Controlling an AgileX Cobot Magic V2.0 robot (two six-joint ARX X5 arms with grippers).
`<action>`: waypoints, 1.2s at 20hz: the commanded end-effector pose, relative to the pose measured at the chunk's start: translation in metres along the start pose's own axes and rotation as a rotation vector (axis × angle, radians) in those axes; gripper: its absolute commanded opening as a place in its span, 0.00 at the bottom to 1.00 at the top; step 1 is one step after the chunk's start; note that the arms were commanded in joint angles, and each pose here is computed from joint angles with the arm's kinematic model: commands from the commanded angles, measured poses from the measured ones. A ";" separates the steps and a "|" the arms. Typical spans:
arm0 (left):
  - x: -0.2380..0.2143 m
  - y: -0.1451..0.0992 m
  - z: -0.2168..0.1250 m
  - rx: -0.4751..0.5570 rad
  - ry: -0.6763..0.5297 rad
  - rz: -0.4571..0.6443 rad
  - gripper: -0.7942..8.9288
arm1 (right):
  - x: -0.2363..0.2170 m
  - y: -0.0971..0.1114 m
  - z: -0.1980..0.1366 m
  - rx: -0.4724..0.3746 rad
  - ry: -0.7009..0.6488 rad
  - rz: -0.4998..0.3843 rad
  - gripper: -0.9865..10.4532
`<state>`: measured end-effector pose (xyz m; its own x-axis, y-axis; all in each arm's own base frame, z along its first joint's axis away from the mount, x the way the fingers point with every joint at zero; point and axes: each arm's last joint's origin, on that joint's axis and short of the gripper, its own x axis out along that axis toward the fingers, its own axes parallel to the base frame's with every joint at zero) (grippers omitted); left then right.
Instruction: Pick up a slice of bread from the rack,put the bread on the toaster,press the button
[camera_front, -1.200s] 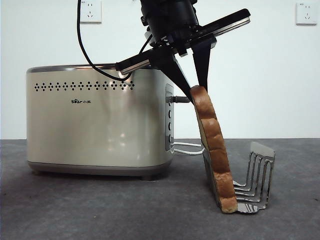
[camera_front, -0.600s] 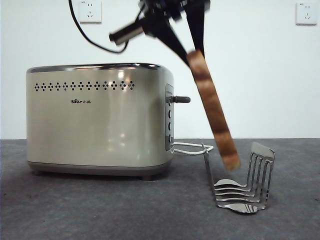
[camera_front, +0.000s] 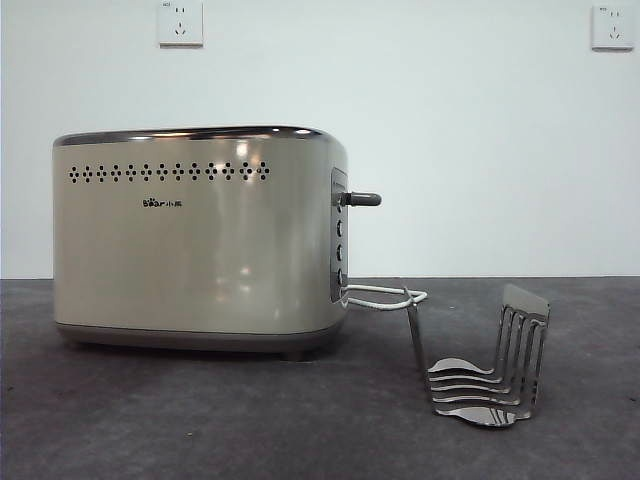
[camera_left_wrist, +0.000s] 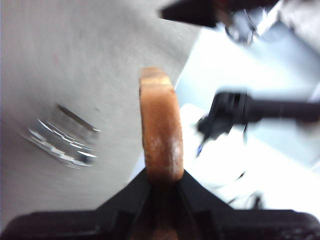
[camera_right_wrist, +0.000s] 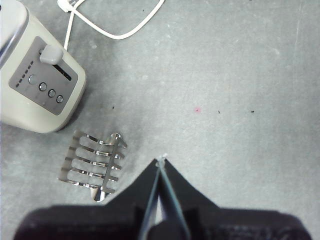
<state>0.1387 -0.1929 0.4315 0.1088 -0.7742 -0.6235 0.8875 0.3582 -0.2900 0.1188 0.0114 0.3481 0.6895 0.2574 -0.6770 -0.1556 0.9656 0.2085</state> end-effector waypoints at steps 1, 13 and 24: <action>-0.018 -0.005 -0.013 0.555 0.053 0.055 0.08 | -0.001 0.000 -0.001 0.035 0.007 -0.005 0.09; -0.047 0.017 -0.025 1.076 0.455 0.579 0.08 | -0.001 -0.001 -0.011 0.062 0.110 -0.014 0.09; -0.049 0.055 -0.012 1.104 0.499 0.692 0.08 | -0.001 -0.001 -0.011 0.062 0.114 -0.014 0.09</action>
<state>0.1756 -0.1292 0.4373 0.7008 -0.2613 -0.6638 0.6418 -0.1752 0.7466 0.1097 0.0110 0.3399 0.5976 0.2537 -0.7606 -0.1051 0.9652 0.2394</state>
